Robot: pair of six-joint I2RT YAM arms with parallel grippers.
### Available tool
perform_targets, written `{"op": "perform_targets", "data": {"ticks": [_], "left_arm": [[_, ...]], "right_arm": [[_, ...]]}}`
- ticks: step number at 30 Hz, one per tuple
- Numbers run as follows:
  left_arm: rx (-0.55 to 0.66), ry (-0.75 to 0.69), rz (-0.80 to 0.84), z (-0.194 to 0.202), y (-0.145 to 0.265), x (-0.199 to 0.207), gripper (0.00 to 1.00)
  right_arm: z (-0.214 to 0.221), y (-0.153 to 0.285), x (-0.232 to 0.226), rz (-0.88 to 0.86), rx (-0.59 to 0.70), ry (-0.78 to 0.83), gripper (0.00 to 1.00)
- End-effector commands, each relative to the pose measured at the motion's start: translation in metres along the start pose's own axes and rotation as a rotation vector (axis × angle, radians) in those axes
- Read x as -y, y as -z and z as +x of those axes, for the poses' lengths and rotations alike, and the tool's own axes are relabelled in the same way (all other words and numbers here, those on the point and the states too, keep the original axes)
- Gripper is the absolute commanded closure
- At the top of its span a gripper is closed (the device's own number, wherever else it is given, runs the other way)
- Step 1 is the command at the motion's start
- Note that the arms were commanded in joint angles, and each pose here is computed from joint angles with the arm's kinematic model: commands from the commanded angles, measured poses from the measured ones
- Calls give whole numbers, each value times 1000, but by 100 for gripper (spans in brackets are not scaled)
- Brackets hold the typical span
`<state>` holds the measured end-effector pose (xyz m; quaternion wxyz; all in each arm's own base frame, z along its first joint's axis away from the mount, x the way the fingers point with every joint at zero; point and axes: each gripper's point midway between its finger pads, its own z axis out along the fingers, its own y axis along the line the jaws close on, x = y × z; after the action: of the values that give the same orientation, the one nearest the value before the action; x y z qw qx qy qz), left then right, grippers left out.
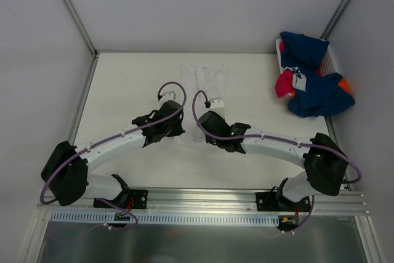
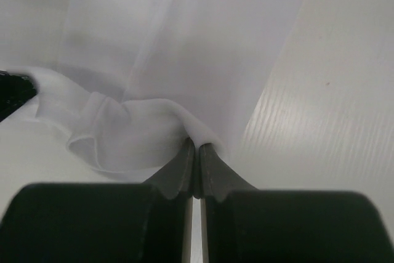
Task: Fold and stack the t-shirts
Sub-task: Fold the folded rectangular tshirt in 1/3 of the way
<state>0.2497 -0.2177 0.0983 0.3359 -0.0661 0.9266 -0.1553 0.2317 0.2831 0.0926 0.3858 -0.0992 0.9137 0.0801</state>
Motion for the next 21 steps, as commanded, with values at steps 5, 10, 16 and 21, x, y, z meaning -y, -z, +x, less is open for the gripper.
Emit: {"op": "perform_targets", "data": {"ticks": [5, 10, 16, 21], "left_arm": [[27, -77, 8, -63, -48, 27, 100], [20, -75, -15, -94, -84, 26, 100], [2, -54, -21, -116, -113, 18, 100], [-44, -55, -9, -119, -144, 16, 100]], "right_arm": [[-60, -36, 10, -19, -11, 26, 99], [-93, -63, 25, -13, -19, 1, 100], [-99, -99, 39, 0, -81, -26, 100], [-93, -123, 42, 8, -125, -37, 99]]}}
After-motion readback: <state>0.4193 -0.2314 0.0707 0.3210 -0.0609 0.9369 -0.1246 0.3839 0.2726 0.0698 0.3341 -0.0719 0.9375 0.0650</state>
